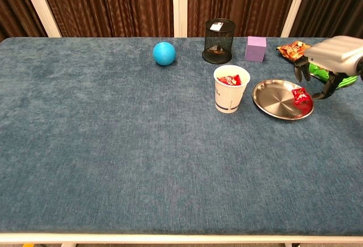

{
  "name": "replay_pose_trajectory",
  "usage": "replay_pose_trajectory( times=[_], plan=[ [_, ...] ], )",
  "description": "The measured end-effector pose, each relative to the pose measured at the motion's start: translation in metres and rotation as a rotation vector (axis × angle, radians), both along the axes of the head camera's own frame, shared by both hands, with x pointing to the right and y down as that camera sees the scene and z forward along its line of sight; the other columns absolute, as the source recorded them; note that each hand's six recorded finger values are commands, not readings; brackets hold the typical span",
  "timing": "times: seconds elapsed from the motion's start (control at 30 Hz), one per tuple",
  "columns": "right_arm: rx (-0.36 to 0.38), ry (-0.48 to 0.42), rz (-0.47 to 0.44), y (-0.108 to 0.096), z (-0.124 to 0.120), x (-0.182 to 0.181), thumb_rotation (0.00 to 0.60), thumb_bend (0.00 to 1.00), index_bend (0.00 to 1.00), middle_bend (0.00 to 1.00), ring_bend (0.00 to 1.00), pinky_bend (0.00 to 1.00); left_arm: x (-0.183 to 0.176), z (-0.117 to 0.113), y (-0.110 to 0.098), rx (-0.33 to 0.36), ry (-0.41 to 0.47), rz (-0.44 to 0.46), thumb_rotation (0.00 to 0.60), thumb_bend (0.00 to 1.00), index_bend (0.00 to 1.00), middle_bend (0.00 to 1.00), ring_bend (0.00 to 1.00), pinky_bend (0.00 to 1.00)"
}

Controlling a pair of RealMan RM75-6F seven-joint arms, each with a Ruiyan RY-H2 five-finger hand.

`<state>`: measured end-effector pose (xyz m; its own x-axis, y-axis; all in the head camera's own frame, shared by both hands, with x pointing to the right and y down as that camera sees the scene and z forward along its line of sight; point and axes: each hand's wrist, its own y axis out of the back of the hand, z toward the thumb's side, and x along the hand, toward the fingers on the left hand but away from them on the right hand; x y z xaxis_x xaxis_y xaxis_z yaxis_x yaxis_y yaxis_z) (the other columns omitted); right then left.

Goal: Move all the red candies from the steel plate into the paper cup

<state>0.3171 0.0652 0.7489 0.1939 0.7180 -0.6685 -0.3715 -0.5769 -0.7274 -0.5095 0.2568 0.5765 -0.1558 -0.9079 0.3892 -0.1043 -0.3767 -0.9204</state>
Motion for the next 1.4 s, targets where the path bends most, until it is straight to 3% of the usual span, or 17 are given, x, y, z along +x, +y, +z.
replay_pose_trajectory(
  times=[0.77, 1.1, 1.4],
  plan=[
    [-0.022, 0.018, -0.049, 0.003, 0.022, -0.017, 0.6, 0.17, 0.45, 0.42, 0.19, 0.36, -0.004, 0.002, 0.001, -0.008, -0.003, -0.012, 0.6, 0.0, 0.29, 0.25, 0.14, 0.21],
    [-0.018, 0.015, -0.059, 0.001, 0.023, -0.022, 0.6, 0.3, 0.51, 0.45, 0.19, 0.36, -0.006, 0.003, 0.002, -0.008, -0.001, -0.018, 0.6, 0.0, 0.29, 0.25, 0.14, 0.21],
    [-0.018, 0.021, -0.058, 0.003, 0.025, -0.021, 0.6, 0.33, 0.54, 0.46, 0.2, 0.36, -0.007, 0.003, 0.002, -0.008, 0.001, -0.02, 0.6, 0.0, 0.29, 0.25, 0.14, 0.21]
  ],
)
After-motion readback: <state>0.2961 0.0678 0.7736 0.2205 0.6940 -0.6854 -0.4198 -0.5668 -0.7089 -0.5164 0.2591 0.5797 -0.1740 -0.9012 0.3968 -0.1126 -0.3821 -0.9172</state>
